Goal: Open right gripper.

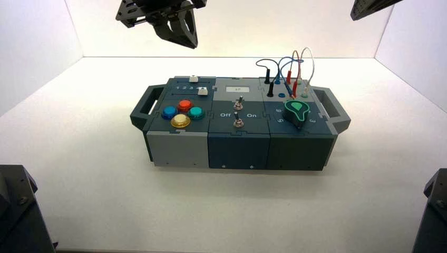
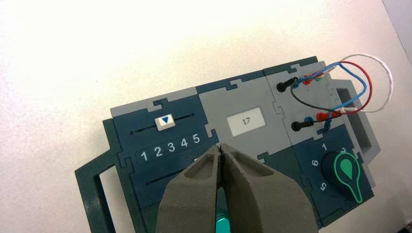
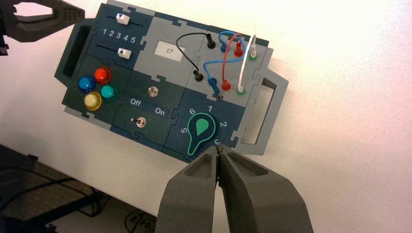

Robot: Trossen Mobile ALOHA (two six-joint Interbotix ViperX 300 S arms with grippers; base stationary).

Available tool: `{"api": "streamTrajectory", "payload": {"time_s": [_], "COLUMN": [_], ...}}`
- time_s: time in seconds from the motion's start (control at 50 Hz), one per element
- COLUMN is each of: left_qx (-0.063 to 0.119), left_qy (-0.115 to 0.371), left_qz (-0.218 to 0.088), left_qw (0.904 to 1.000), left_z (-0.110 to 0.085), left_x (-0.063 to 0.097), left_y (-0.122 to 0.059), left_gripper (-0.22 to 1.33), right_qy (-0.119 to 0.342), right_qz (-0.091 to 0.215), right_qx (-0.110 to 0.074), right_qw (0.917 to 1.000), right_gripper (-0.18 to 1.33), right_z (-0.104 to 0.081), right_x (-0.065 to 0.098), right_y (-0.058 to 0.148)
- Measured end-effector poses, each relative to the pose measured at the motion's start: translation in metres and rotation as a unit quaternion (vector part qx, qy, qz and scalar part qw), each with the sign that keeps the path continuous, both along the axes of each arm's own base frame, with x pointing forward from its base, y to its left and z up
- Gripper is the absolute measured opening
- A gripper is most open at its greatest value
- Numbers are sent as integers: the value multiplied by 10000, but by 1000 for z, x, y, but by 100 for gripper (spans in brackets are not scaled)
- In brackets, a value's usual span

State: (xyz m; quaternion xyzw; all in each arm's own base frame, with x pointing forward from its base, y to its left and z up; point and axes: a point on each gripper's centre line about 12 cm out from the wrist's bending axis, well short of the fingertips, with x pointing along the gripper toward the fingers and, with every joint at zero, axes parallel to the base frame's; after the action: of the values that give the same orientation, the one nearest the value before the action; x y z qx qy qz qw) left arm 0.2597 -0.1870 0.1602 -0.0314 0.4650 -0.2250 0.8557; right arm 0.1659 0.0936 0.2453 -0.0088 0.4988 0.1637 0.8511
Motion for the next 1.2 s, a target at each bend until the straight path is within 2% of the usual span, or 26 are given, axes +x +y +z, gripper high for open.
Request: {"api": "streamTrajectory", "payload": {"time_s": [0.84, 0.9, 0.92, 0.96, 0.98, 1.02, 1.04, 1.06, 1.1, 1.2], "left_qx": [-13, -9, -12, -5, -5, 6, 6, 6, 19, 31], "left_qy": [-19, -13, -10, 4, 4, 6, 15, 15, 25, 44], "left_qz": [0, 0, 6, 4, 4, 2, 8, 8, 2, 2], "left_qw": [10000, 10000, 10000, 10000, 10000, 10000, 10000, 10000, 10000, 10000], "left_z": [1, 1, 1, 0, 0, -1, -1, -1, -2, -4], "left_x": [2, 2, 2, 2, 2, 2, 2, 2, 3, 4], "left_y": [-1, -1, -1, -1, -1, -1, -1, -1, -2, -3], "left_gripper": [-16, -16, -16, -16, -16, -16, -17, -17, -16, -16], "right_qy": [7, -3, -1, -4, -4, -24, -17, -17, -33, -48], "right_qz": [0, 9, 2, 3, 3, 0, 2, 2, -2, 4], "right_qx": [-4, -20, -17, -24, -24, -43, -64, -64, -77, -121], "right_qw": [10000, 10000, 10000, 10000, 10000, 10000, 10000, 10000, 10000, 9999], "right_gripper": [-12, -2, 5, 34, 34, 101, 114, 114, 123, 124], "right_z": [0, 0, 0, 0, 0, 0, 0, 0, 0, 0], "right_x": [0, 0, 0, 0, 0, 0, 1, 1, 1, 1], "right_y": [0, 0, 0, 0, 0, -1, -1, -1, -2, -2]}}
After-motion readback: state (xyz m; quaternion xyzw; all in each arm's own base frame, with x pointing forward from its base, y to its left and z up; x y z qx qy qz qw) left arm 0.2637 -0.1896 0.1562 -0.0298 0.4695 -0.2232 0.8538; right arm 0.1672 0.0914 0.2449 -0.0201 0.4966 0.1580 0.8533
